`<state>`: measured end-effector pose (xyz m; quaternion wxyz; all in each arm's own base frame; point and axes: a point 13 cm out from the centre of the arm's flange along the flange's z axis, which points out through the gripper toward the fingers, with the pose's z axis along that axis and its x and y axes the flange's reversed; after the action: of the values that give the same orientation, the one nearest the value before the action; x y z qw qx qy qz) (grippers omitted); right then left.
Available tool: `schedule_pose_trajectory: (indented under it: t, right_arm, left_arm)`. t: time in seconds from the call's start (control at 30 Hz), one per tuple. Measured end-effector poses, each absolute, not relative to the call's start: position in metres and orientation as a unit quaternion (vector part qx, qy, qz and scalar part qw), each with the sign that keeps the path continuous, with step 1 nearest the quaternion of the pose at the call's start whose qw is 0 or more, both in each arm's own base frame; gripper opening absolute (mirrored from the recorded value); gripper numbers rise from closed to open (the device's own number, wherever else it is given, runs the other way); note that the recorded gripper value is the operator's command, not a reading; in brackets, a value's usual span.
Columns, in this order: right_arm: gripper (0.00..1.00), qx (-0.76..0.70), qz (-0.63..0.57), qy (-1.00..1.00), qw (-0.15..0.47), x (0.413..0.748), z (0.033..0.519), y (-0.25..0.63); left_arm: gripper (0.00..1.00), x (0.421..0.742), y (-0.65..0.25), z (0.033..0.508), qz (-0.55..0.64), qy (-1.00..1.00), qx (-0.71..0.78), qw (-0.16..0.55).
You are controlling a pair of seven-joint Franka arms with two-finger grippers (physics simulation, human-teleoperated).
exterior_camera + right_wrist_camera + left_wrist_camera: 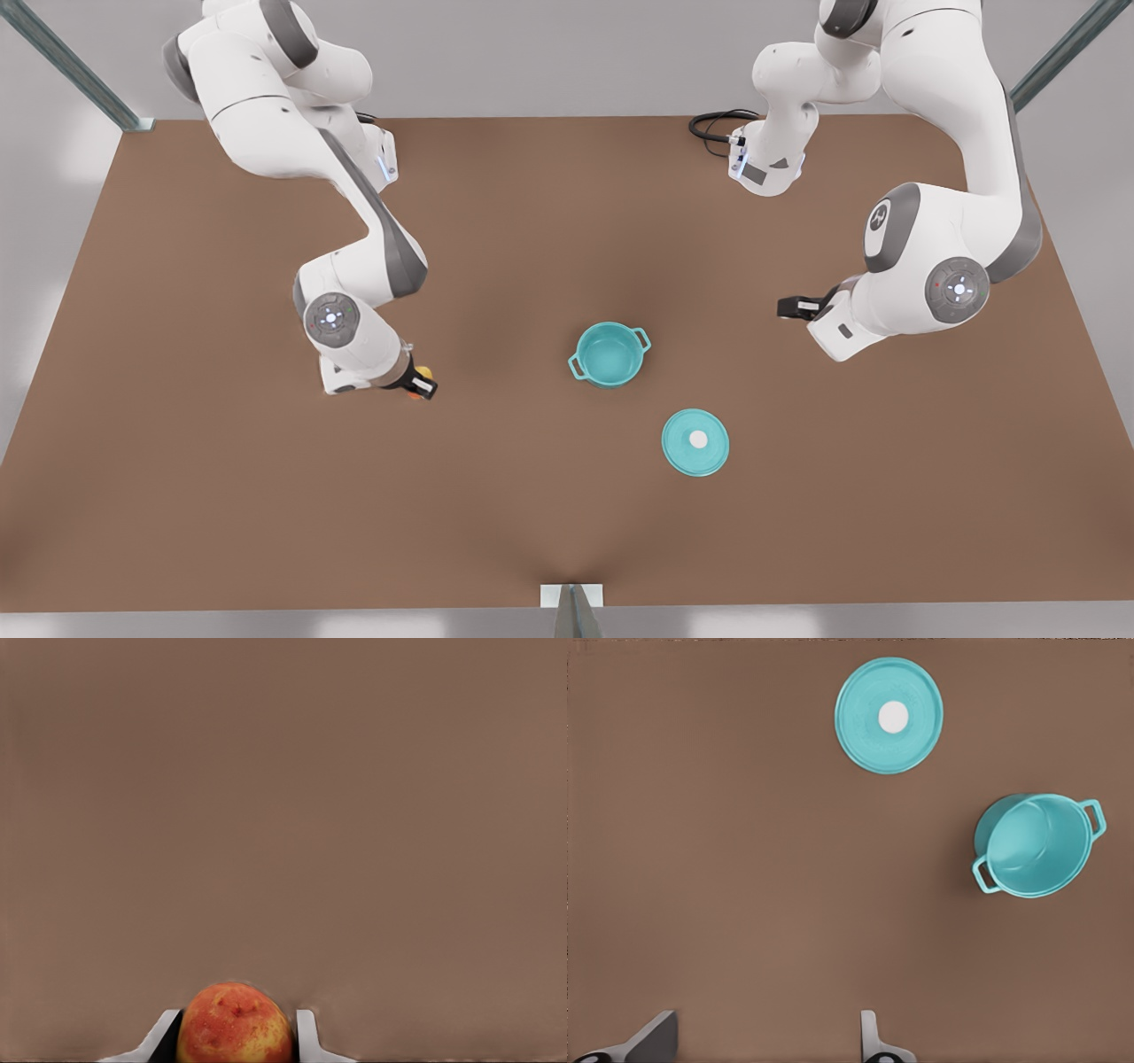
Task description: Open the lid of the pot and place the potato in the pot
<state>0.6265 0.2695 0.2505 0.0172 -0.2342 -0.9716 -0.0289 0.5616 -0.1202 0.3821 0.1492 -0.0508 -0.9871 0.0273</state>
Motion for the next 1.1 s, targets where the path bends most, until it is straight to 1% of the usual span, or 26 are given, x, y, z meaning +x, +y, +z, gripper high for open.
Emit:
schedule_pose_trajectory:
  t: [0.2, 0.33, 0.47, 0.67, 0.8, 0.83, 0.87, 0.9, 1.03, 1.07, 1.1]
  right_arm:
    - [0.52, -0.264, -0.037, -0.963, 0.036, 0.609, 0.249, 0.39]
    - [0.52, -0.285, -0.051, -0.956, 0.043, 0.593, 0.24, 0.471]
    - [0.52, -0.314, -0.053, -0.947, 0.05, 0.575, 0.216, 0.519]
    - [0.53, -0.352, -0.066, -0.932, 0.061, 0.55, 0.164, 0.574]
    - [0.55, -0.377, -0.084, -0.92, 0.061, 0.546, 0.147, 0.597]
    - [0.61, -0.383, -0.088, -0.918, 0.06, 0.546, 0.146, 0.6]
    - [0.76, -0.389, -0.091, -0.915, 0.06, 0.547, 0.146, 0.602]
    - [1.0, -0.394, -0.094, -0.912, 0.059, 0.547, 0.146, 0.604]
    - [1.0, -0.413, -0.099, -0.904, 0.056, 0.55, 0.149, 0.606]
    - [1.0, -0.42, -0.101, -0.901, 0.048, 0.559, 0.161, 0.599]
    - [1.0, -0.437, -0.1, -0.893, 0.041, 0.581, 0.183, 0.57]
  left_arm:
    - [1.0, 0.586, -0.111, 0.398, 0.03, -0.993, -0.047, 0.109]
    - [1.0, 0.591, -0.113, 0.399, 0.032, -0.993, -0.049, 0.098]
    - [1.0, 0.594, -0.112, 0.399, 0.032, -0.994, -0.051, 0.093]
    - [1.0, 0.596, -0.112, 0.4, 0.033, -0.994, -0.052, 0.09]
    - [1.0, 0.596, -0.112, 0.4, 0.033, -0.994, -0.053, 0.089]
    - [1.0, 0.596, -0.112, 0.4, 0.033, -0.994, -0.054, 0.088]
    - [1.0, 0.596, -0.112, 0.4, 0.033, -0.994, -0.054, 0.088]
    - [1.0, 0.596, -0.112, 0.4, 0.033, -0.994, -0.054, 0.088]
    - [1.0, 0.597, -0.112, 0.4, 0.033, -0.994, -0.055, 0.087]
    - [1.0, 0.597, -0.112, 0.4, 0.033, -0.994, -0.055, 0.087]
    - [1.0, 0.597, -0.112, 0.4, 0.033, -0.994, -0.055, 0.087]
